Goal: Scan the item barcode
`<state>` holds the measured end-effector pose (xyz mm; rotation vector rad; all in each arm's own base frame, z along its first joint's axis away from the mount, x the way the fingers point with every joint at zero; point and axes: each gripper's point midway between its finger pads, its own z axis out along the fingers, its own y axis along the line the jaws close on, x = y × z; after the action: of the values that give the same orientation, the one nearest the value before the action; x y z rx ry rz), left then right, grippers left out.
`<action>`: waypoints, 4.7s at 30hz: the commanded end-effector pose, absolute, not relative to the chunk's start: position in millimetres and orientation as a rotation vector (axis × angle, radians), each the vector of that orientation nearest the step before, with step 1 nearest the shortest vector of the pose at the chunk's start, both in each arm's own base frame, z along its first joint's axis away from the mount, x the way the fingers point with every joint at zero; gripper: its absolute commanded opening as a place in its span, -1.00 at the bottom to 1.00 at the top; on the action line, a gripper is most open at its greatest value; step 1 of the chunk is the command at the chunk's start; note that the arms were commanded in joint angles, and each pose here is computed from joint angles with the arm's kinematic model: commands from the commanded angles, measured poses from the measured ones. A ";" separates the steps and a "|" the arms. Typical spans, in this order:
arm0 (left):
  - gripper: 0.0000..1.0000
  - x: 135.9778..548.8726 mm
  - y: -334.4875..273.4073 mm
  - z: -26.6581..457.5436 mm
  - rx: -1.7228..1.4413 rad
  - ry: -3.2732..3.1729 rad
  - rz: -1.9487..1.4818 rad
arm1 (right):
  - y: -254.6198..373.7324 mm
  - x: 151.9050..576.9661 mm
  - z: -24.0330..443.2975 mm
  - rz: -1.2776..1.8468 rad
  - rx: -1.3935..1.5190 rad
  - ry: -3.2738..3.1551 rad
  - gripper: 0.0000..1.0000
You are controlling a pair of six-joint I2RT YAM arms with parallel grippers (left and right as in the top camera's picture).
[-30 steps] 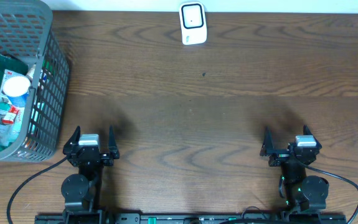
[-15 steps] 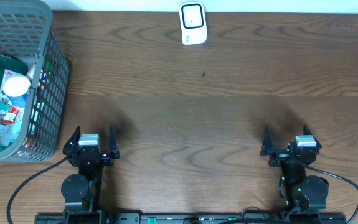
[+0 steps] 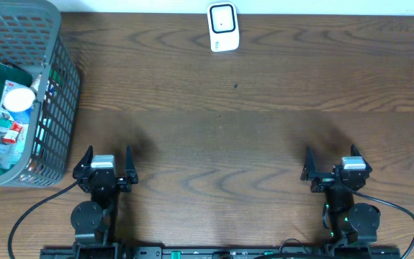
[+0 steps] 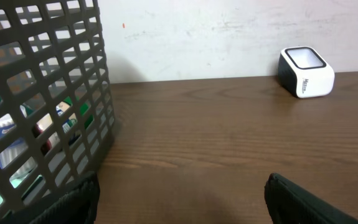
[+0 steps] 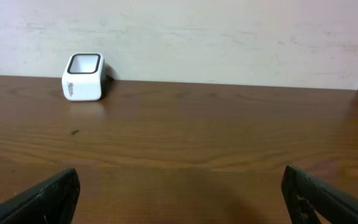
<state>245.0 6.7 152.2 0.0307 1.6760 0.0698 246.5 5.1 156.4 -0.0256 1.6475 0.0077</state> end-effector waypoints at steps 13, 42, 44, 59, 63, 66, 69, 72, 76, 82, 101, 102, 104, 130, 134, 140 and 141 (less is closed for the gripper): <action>0.72 244.0 6.7 137.4 0.038 1.722 0.070 | 1.9 246.5 154.9 0.003 -0.005 1.653 0.99; 0.72 244.0 6.7 137.4 0.038 1.722 0.070 | 1.9 246.5 154.9 0.002 -0.005 1.653 0.98; 0.71 244.0 6.7 137.4 0.038 1.722 0.070 | 1.9 246.5 154.9 0.003 -0.005 1.653 0.99; 0.72 244.0 6.7 137.4 0.038 1.722 0.070 | 1.9 246.5 154.9 0.002 -0.005 1.653 0.99; 0.72 244.0 6.7 137.4 0.038 1.722 0.070 | 1.9 246.5 154.9 0.003 -0.005 1.653 0.99; 0.72 244.0 6.7 137.4 0.038 1.722 0.070 | 1.9 246.5 154.9 0.003 -0.005 1.653 0.99; 0.72 244.0 6.7 137.4 0.038 1.722 0.070 | 1.9 246.5 154.9 0.003 -0.005 1.653 0.99; 0.72 244.0 6.7 137.4 0.038 1.722 0.070 | 1.9 246.5 154.9 0.003 -0.005 1.653 0.99; 0.72 244.0 6.7 137.4 0.038 1.722 0.070 | 1.9 246.5 154.9 0.003 -0.005 1.653 0.99; 0.72 244.0 6.7 137.5 0.039 1.722 0.070 | 1.9 246.5 154.9 0.003 -0.005 1.653 0.98; 0.72 244.1 6.7 143.0 0.025 1.707 0.059 | 1.9 246.5 154.9 0.003 -0.005 1.653 0.99; 0.72 244.0 6.7 144.0 0.020 1.705 0.055 | 1.9 246.5 154.9 0.003 -0.005 1.653 0.99; 0.72 243.6 6.6 149.6 -0.005 1.694 0.032 | 1.9 246.5 154.9 0.003 -0.005 1.653 0.99; 0.72 247.6 -10.4 439.6 -0.056 1.888 -0.151 | 1.9 246.5 154.9 0.003 -0.005 1.653 0.99; 0.72 283.8 -5.7 443.3 -0.071 1.991 -0.141 | 1.9 246.5 154.9 0.003 -0.005 1.653 0.99; 0.72 350.2 50.0 404.2 -0.248 2.145 -0.060 | 1.9 246.5 154.9 0.002 -0.005 1.653 0.99; 0.72 355.7 58.9 397.7 -0.273 2.160 -0.049 | 1.9 246.5 154.9 0.003 -0.005 1.653 0.99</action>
<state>339.4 31.3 412.3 -0.2104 2.1210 -0.0939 246.7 5.1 155.3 -0.0257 1.6524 0.0077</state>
